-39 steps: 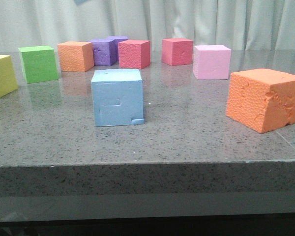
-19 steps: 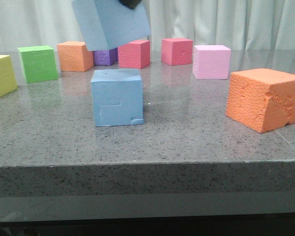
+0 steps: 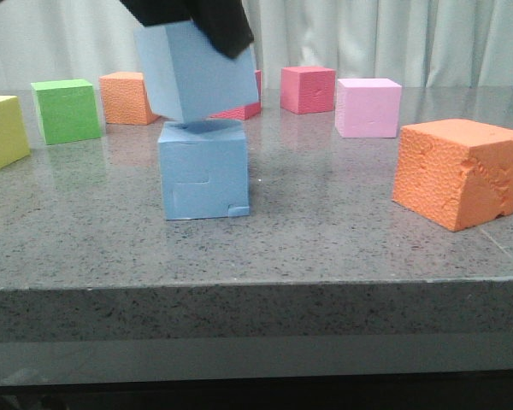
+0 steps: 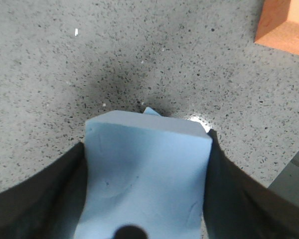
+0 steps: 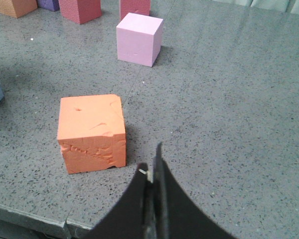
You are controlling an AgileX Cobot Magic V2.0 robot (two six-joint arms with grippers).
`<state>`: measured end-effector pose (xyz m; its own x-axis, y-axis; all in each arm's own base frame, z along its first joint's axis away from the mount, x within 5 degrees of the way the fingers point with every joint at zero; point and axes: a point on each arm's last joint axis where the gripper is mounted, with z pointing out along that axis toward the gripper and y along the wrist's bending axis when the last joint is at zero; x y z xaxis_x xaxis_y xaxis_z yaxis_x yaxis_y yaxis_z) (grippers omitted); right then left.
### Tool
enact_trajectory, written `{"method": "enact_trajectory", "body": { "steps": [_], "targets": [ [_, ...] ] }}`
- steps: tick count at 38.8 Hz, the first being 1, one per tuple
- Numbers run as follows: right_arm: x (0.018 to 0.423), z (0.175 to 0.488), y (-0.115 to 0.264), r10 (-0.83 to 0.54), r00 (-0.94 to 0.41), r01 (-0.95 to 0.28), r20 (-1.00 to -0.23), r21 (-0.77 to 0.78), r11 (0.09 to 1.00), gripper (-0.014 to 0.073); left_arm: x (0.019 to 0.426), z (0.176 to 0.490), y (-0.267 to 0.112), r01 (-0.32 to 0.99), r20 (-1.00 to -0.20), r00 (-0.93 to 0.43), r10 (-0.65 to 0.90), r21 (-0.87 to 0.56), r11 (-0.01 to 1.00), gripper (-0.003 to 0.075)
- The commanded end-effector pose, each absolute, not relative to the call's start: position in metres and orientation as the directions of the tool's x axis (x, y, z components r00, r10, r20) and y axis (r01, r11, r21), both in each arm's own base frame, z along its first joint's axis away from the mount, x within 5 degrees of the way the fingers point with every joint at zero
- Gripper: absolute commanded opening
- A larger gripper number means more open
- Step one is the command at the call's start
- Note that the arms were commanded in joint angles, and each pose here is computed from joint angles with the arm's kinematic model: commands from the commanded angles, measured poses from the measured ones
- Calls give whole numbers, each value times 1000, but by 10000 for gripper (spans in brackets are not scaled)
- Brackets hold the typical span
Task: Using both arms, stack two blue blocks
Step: 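Lower the cube onto the other blue cube, open and raise the left gripper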
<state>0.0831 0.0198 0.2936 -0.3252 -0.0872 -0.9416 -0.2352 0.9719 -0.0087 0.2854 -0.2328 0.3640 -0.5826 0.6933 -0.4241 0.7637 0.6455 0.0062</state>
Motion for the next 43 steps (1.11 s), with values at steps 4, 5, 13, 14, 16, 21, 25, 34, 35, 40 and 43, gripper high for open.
{"method": "enact_trajectory", "body": {
  "steps": [4,5,13,14,16,21,25,34,35,40,43],
  "targets": [
    [85,307,21,-92,-232,-245,-968,-34,969,-61,278,378,-232,763,-452,-578,680,-1,647,412],
    [85,307,21,-92,-232,-245,-968,-34,969,-61,278,378,-232,763,-452,-578,680,-1,647,413],
    [85,307,21,-92,-232,-245,-968,-34,969,-61,278,378,-232,763,-452,-579,679,-7,646,562],
    [85,307,21,-92,-232,-245,-968,-34,969,-61,278,378,-232,763,-452,-579,679,-7,646,580],
    [85,307,21,-92,-232,-245,-968,-34,969,-61,278,378,-232,763,-452,-579,679,-7,646,613],
    [85,307,21,-92,-232,-245,-968,-34,969,-61,278,380,-233,763,-460,-576,676,-5,646,632],
    [85,307,21,-92,-232,-245,-968,-34,969,-61,278,388,-232,762,-482,-568,667,-2,648,632],
    [85,307,21,-92,-232,-245,-968,-34,969,-61,271,408,-227,762,-536,-544,646,6,647,624],
    [85,307,21,-92,-232,-245,-968,-34,969,-61,270,411,-226,762,-542,-541,643,7,647,617],
    [85,307,21,-92,-232,-245,-968,-34,969,-61,265,419,-221,761,-561,-529,637,19,649,535],
    [85,307,21,-92,-232,-245,-968,-34,969,-61,261,425,-218,760,-574,-522,631,23,649,429]
  ]
}}
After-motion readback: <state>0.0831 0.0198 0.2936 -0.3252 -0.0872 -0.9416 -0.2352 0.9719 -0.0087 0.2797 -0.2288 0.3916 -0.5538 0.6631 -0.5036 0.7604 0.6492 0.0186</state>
